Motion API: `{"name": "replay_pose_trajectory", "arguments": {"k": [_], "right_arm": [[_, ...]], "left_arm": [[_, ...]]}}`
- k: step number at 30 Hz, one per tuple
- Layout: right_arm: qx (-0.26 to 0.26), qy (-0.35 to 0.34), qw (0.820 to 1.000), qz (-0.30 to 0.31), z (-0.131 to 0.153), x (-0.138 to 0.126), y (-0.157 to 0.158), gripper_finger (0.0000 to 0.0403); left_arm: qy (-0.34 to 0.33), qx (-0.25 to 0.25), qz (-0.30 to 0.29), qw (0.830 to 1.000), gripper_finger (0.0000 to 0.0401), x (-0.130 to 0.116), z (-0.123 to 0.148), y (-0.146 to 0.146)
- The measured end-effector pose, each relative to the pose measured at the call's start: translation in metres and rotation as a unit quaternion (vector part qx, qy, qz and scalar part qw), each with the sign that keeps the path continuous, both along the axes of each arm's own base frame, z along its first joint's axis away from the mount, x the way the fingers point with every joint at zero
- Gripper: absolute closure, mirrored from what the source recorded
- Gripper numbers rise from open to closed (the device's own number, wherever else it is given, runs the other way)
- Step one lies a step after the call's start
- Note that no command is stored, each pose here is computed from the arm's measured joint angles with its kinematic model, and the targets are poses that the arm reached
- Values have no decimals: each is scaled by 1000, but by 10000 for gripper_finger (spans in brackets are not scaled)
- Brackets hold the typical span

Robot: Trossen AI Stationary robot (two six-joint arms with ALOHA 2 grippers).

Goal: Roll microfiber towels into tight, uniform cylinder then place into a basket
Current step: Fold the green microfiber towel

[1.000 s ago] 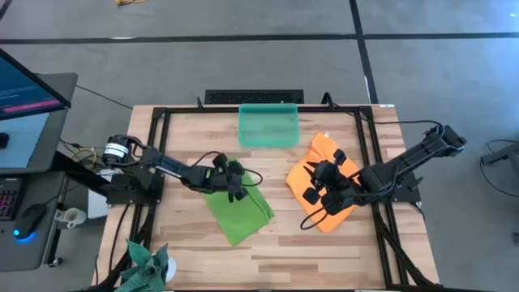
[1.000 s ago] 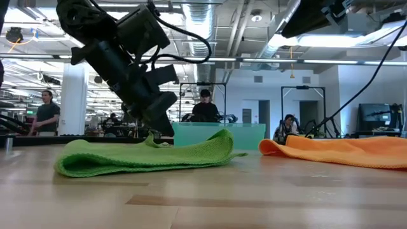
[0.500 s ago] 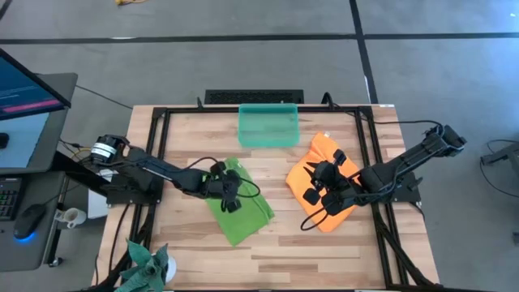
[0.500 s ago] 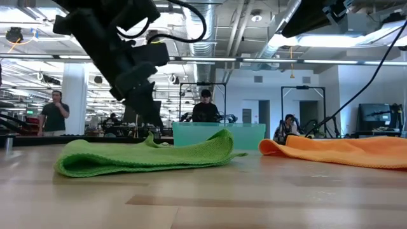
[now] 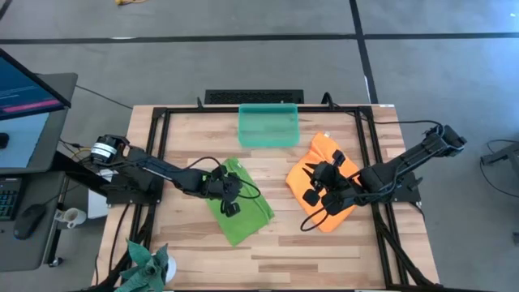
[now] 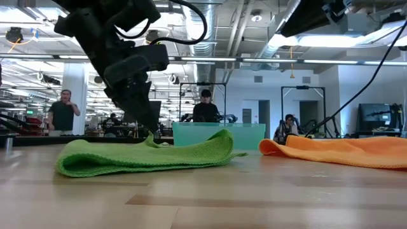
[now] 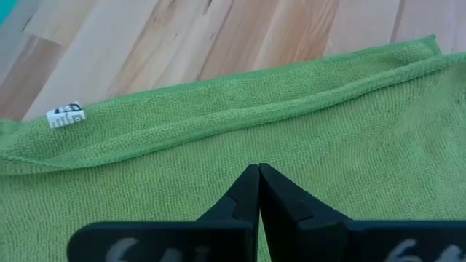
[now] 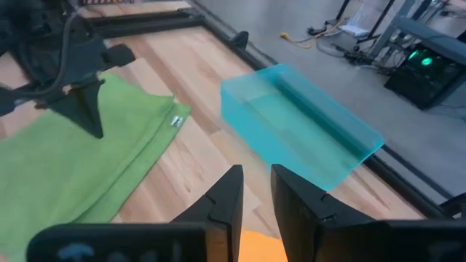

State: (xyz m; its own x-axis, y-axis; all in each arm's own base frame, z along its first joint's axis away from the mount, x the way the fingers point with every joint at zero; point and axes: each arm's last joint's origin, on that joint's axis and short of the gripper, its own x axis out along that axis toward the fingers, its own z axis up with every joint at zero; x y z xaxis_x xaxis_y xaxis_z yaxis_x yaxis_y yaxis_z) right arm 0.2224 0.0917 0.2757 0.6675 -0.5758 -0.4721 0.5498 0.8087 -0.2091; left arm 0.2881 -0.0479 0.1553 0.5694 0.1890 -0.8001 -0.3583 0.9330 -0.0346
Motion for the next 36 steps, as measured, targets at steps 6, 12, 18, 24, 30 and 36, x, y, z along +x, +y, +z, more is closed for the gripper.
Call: {"name": "replay_pose_trajectory", "arguments": {"k": [6,12,18,24,30,36], "right_arm": [[8,6,1000,8,-1,0,1,308],[9,6,1000,8,-1,0,1,308],[9,6,1000,8,-1,0,1,308],[9,6,1000,8,-1,0,1,308],[10,4,1000,8,0,0,1,308],[10,3,1000,7,0,0,1,308]], "left_arm": [[-2,0,-1,1000,401,0,0,0],[-1,1,-1,1000,401,0,0,0],[-20,16,-8,1000,401,4,2,0],[-32,5,-22,999,401,9,-2,-2],[-37,8,-22,999,401,16,-10,0],[-18,11,-9,1000,401,16,-18,8]]}}
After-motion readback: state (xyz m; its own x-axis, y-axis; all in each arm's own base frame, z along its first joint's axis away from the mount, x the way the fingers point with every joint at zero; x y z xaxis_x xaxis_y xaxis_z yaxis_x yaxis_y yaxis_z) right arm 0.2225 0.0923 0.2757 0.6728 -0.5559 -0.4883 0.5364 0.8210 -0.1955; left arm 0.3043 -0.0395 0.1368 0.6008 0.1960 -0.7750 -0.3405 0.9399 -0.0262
